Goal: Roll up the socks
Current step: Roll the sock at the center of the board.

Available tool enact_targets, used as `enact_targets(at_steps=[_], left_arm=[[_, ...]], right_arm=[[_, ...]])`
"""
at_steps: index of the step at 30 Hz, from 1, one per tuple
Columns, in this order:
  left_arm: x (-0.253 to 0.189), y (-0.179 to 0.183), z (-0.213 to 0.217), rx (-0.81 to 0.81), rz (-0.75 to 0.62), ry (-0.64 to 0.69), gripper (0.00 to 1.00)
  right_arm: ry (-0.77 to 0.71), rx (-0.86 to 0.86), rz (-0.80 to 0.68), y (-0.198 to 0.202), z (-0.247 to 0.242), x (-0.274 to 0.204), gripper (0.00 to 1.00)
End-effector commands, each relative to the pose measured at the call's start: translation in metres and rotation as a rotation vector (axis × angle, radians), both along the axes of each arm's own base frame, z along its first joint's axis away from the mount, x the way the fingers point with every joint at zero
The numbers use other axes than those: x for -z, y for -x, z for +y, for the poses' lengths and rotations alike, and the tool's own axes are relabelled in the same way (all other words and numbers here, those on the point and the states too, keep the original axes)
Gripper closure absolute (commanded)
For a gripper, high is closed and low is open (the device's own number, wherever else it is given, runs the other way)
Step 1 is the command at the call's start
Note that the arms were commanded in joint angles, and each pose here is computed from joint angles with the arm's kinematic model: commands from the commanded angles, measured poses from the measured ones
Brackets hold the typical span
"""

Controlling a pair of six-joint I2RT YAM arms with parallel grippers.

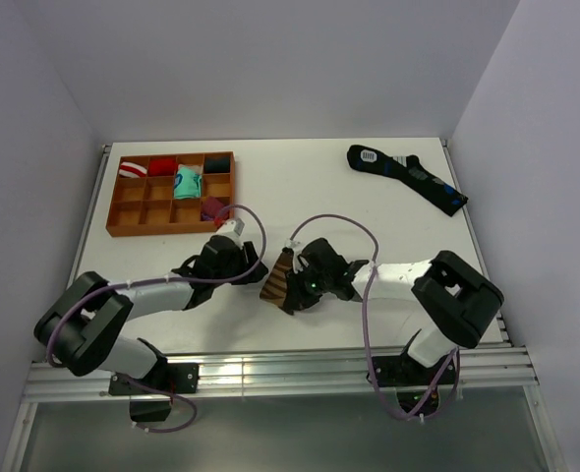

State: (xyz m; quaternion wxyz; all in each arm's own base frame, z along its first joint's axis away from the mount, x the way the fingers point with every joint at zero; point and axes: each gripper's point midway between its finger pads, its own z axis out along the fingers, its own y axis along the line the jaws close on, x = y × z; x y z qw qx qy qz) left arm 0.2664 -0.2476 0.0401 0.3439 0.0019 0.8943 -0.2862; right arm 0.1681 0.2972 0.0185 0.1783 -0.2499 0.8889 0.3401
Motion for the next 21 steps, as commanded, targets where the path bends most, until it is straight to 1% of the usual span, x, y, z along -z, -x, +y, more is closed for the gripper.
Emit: enact_targets(at_steps=[1,7,11,15,19,21], left_arm=[[-0.034,-0.012,-0.003,-0.039,-0.140,0.084,0.45],[-0.047,0.001,-0.012,-0.020,-0.256,0.058,0.41],[-0.055,0.013,-0.019,-0.010,-0.308,0.098,0.40],[-0.057,0.016,-0.015,-0.009,-0.353,0.123,0.40],[-0.057,0.020,-0.013,0.007,-0.398,0.135,0.39],[-0.061,0.024,-0.016,0.032,-0.438,0.156,0.38]], right_arm=[[-0.052,0.007,0.110,0.010,-0.002,0.004,0.90],[-0.175,0.039,0.277,0.008,-0.008,-0.004,0.91],[-0.240,0.054,0.357,0.007,-0.010,-0.009,0.91],[-0.280,0.088,0.451,0.006,-0.016,-0.006,0.91],[-0.348,0.115,0.504,0.004,-0.019,-0.010,0.91],[-0.351,0.122,0.512,0.004,-0.021,-0.009,0.91]])
